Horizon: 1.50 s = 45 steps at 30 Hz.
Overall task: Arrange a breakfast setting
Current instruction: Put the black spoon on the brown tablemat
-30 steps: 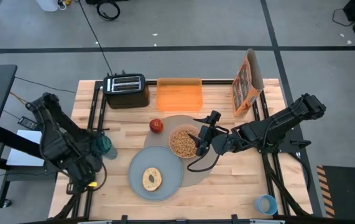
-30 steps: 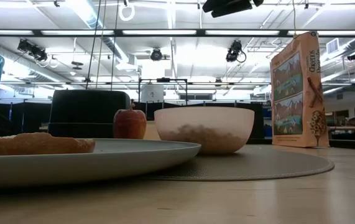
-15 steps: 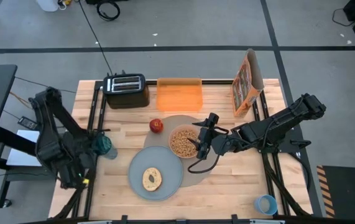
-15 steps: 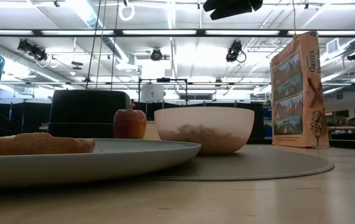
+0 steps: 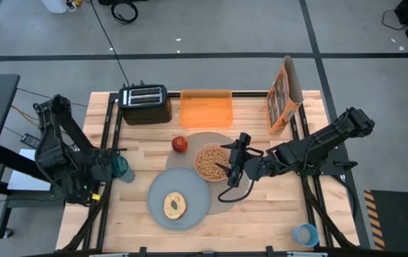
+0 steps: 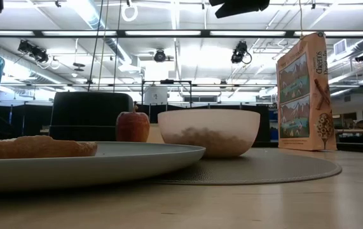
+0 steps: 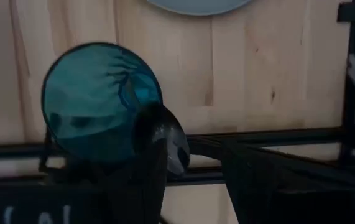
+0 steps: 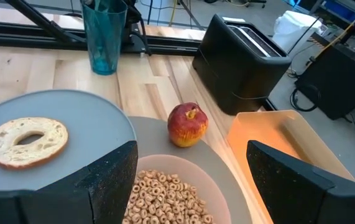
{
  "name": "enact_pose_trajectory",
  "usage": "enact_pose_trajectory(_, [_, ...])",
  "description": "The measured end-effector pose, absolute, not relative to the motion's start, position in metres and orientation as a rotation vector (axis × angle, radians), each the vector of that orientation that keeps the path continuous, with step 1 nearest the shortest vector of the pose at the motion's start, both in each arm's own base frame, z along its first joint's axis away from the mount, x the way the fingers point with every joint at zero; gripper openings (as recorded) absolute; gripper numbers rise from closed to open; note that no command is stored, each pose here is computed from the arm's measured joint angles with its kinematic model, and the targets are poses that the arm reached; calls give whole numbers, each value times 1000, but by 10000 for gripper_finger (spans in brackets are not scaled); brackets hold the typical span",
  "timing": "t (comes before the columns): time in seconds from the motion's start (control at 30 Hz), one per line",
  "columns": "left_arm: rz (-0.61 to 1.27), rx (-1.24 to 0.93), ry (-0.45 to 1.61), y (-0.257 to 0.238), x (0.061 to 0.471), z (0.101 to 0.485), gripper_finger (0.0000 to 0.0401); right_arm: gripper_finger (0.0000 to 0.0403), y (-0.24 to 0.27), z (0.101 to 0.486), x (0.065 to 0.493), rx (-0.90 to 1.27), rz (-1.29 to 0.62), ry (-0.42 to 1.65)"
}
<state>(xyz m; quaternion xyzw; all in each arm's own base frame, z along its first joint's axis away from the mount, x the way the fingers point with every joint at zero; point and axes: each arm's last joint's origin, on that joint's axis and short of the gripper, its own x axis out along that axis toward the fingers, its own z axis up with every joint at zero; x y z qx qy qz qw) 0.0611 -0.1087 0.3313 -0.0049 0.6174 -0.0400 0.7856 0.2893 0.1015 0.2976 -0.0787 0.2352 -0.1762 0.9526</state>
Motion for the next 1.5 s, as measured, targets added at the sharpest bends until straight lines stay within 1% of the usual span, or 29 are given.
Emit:
enact_pose_trajectory(0.33, [-252,304,1341,-119,71,324,155,309,104,298,289,-161,-346,479])
enact_pose_trajectory(0.63, [-352,434,1322,-119,72,324,155,309,105,297,289,-138,-332,480])
enact_pose_trajectory(0.7, [-349,428,1325,-119,72,324,155,309,105,297,288,-135,-331,480])
enact_pose_trajectory(0.93, [-299,253,1412,-119,69,324,155,309,106,297,288,-120,-310,483])
enact_pose_trajectory(1.13, [-281,195,1428,-118,67,326,155,309,106,297,288,-126,-309,484])
enact_pose_trajectory(1.37, [-257,68,1385,-106,61,338,155,309,106,298,289,-122,-314,476])
enact_pose_trajectory(1.5, [-222,7,1382,-100,57,336,155,309,106,298,289,-116,-316,476])
